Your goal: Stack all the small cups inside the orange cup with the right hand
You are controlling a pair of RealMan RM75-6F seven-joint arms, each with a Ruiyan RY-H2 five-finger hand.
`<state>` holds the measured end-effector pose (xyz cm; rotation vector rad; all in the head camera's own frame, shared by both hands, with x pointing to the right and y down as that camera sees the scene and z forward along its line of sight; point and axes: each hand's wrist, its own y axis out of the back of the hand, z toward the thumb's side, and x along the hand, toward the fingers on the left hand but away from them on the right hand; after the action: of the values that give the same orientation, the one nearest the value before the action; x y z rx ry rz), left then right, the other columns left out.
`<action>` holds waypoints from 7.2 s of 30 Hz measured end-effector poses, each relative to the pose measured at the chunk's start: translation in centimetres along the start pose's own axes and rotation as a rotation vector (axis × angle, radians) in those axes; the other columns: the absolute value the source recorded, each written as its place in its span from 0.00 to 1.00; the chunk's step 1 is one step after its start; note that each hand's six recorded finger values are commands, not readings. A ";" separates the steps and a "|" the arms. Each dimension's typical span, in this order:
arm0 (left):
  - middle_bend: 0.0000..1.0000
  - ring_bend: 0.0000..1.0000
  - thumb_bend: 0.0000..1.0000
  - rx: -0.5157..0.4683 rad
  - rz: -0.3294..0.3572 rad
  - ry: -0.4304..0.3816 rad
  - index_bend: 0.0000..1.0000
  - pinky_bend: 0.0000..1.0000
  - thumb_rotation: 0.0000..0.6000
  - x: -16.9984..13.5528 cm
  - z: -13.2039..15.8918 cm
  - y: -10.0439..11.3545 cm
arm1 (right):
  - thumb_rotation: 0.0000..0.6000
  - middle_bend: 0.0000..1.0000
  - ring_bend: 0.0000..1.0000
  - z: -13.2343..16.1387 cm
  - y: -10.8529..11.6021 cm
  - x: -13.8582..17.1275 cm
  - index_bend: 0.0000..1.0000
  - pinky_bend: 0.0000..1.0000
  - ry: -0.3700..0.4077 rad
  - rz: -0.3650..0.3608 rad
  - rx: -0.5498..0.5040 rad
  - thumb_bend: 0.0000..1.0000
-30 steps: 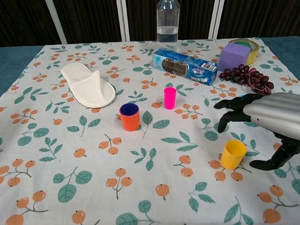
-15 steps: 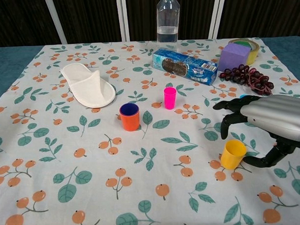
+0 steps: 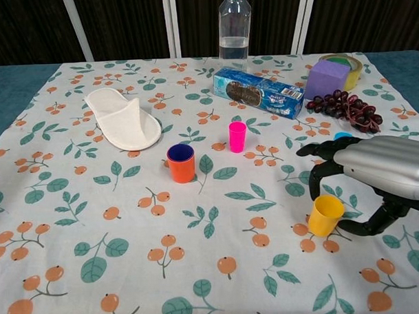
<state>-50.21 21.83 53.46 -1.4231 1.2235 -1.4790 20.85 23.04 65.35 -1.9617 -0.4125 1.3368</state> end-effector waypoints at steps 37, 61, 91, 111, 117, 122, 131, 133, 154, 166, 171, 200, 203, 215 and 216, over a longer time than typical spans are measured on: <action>0.00 0.00 0.73 -0.001 -0.001 0.000 0.12 0.00 1.00 0.0 0.1 -0.1 | 1.00 0.00 0.00 1.8 9.6 -0.6 0.48 0.06 0.060 -0.129 0.016 0.42; 0.00 0.00 0.73 -0.013 -0.009 0.011 0.12 0.00 1.00 0.0 -0.3 -0.1 | 1.00 0.00 0.00 9.3 14.3 -10.6 0.49 0.07 0.066 -0.119 -0.037 0.42; 0.00 0.00 0.73 -0.019 0.000 0.021 0.12 0.00 1.00 -0.1 -0.6 0.3 | 1.00 0.00 0.00 13.8 12.4 -14.2 0.49 0.07 0.086 -0.111 -0.085 0.42; 0.00 0.00 0.73 -0.019 -0.004 0.021 0.12 0.00 1.00 -0.1 -0.6 0.2 | 1.00 0.00 0.00 13.7 11.2 -15.2 0.49 0.07 0.057 -0.103 -0.065 0.42; 0.00 0.00 0.73 -0.019 -0.003 0.020 0.12 0.00 1.00 -0.1 -0.6 0.2 | 1.00 0.00 0.00 13.2 10.7 -15.2 0.48 0.07 0.047 -0.090 -0.063 0.42; 0.00 0.00 0.73 -0.018 -0.003 0.021 0.12 0.00 1.00 -0.1 -0.6 0.2 | 1.00 0.00 0.00 13.0 10.1 -15.2 0.48 0.07 0.048 -0.076 -0.066 0.42; 0.00 0.00 0.73 -0.018 -0.001 0.022 0.12 0.00 1.00 -0.1 -0.6 0.3 | 1.00 0.00 0.00 12.9 9.1 -15.3 0.18 0.07 0.049 -0.051 -0.058 0.42; 0.00 0.00 0.73 -0.018 -0.001 0.021 0.12 0.00 1.00 -0.1 -0.6 0.3 | 1.00 0.00 0.00 12.9 8.9 -15.3 0.10 0.07 0.050 -0.040 -0.051 0.42; 0.00 0.00 0.73 -0.022 0.002 0.039 0.12 0.00 1.00 -0.1 -1.0 0.5 | 1.00 0.00 0.00 3.7 11.7 -12.6 0.00 0.07 -0.140 -0.077 -0.032 0.42; 0.00 0.00 0.73 -0.007 0.000 0.030 0.12 0.00 1.00 -0.1 -0.5 0.1 | 1.00 0.00 0.00 -4.3 9.0 -6.1 0.00 0.06 -0.225 -0.031 0.020 0.42; 0.00 0.00 0.73 -0.009 0.001 0.032 0.12 0.00 1.00 -0.1 -0.5 0.1 | 1.00 0.00 0.00 -5.5 7.6 -5.5 0.00 0.06 -0.247 -0.005 0.011 0.42; 0.00 0.00 0.73 -0.008 0.001 0.040 0.12 0.00 1.00 -0.2 -0.7 0.1 | 1.00 0.00 0.00 -8.8 4.0 -7.8 0.33 0.06 -0.315 0.013 -0.061 0.42; 0.00 0.00 0.73 -0.008 0.002 0.042 0.12 0.00 1.00 -0.2 -0.7 0.2 | 1.00 0.00 0.00 -9.0 3.9 -7.9 0.34 0.06 -0.319 0.013 -0.064 0.42; 0.00 0.00 0.73 -0.009 0.001 0.047 0.12 0.00 1.00 -0.2 -0.7 0.1 | 1.00 0.00 0.00 -9.1 3.6 -7.9 0.38 0.06 -0.317 0.016 -0.082 0.42; 0.00 0.00 0.73 -0.008 0.001 0.047 0.12 0.00 1.00 -0.2 -0.7 0.1 | 1.00 0.00 0.00 -9.0 3.6 -8.0 0.39 0.06 -0.316 0.016 -0.083 0.42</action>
<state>-50.94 22.06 53.35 -1.4004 1.2599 -1.5160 25.26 12.23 70.02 -1.8245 -0.6112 1.6702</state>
